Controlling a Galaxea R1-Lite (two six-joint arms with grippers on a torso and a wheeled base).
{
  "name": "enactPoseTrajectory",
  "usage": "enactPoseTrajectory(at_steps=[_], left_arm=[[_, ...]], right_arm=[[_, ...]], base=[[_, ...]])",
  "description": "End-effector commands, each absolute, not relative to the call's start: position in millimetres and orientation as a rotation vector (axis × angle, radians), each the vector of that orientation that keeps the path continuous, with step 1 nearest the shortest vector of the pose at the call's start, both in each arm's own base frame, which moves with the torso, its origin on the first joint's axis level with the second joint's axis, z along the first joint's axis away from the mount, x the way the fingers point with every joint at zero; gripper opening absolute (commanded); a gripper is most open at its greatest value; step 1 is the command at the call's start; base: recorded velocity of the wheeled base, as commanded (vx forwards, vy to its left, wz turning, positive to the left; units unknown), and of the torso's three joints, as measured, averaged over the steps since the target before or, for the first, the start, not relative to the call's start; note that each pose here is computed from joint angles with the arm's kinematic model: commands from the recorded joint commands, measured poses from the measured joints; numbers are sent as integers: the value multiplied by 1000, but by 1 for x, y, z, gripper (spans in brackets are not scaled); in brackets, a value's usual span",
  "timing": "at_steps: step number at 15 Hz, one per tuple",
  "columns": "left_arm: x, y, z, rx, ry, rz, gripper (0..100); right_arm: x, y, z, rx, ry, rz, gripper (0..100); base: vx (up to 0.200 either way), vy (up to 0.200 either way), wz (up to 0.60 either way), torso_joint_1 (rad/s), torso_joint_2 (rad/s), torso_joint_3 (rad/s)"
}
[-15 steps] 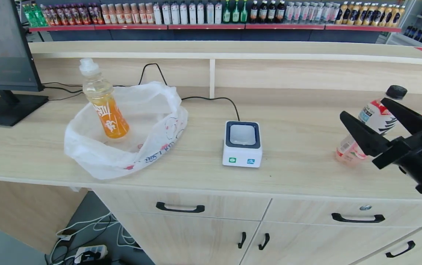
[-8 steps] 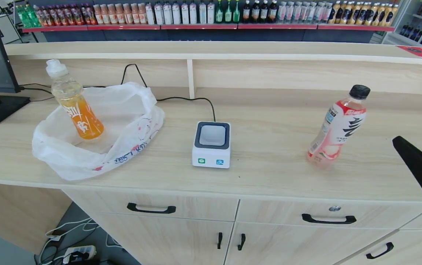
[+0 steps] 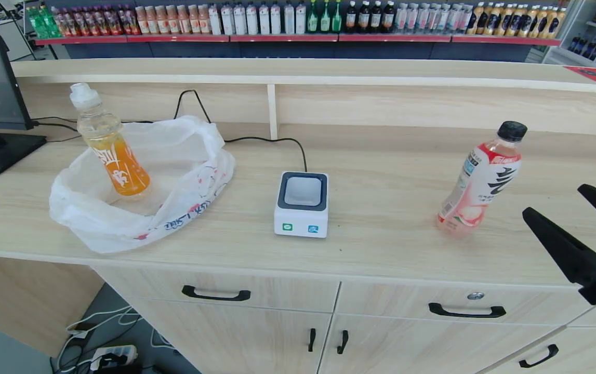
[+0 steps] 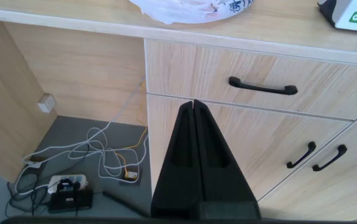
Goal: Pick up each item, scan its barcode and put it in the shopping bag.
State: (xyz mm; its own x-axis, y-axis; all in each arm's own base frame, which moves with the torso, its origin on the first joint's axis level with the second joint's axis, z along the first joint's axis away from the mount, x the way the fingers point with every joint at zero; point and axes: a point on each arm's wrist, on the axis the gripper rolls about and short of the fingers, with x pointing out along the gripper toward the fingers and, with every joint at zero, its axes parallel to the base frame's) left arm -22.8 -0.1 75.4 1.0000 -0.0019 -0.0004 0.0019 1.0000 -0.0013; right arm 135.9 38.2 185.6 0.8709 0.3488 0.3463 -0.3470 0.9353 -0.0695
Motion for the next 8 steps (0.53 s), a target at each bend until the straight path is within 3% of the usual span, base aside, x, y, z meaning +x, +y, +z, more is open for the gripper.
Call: enactPoseTrajectory(at_steps=[1, 3, 8], left_arm=[[-23, 0, 75, -2, 0, -2, 0], [-23, 0, 75, -2, 0, -2, 0], [-23, 0, 75, -2, 0, -2, 0]], right_arm=[[149, 41, 178, 16, -299, 366, 100], [157, 43, 170, 28, -251, 351, 100], [171, 46, 161, 25, -190, 351, 100]], base=[[0, 0, 0, 0, 0, 0], [0, 0, 0, 0, 0, 0], [0, -200, 0, 5, 4, 1]])
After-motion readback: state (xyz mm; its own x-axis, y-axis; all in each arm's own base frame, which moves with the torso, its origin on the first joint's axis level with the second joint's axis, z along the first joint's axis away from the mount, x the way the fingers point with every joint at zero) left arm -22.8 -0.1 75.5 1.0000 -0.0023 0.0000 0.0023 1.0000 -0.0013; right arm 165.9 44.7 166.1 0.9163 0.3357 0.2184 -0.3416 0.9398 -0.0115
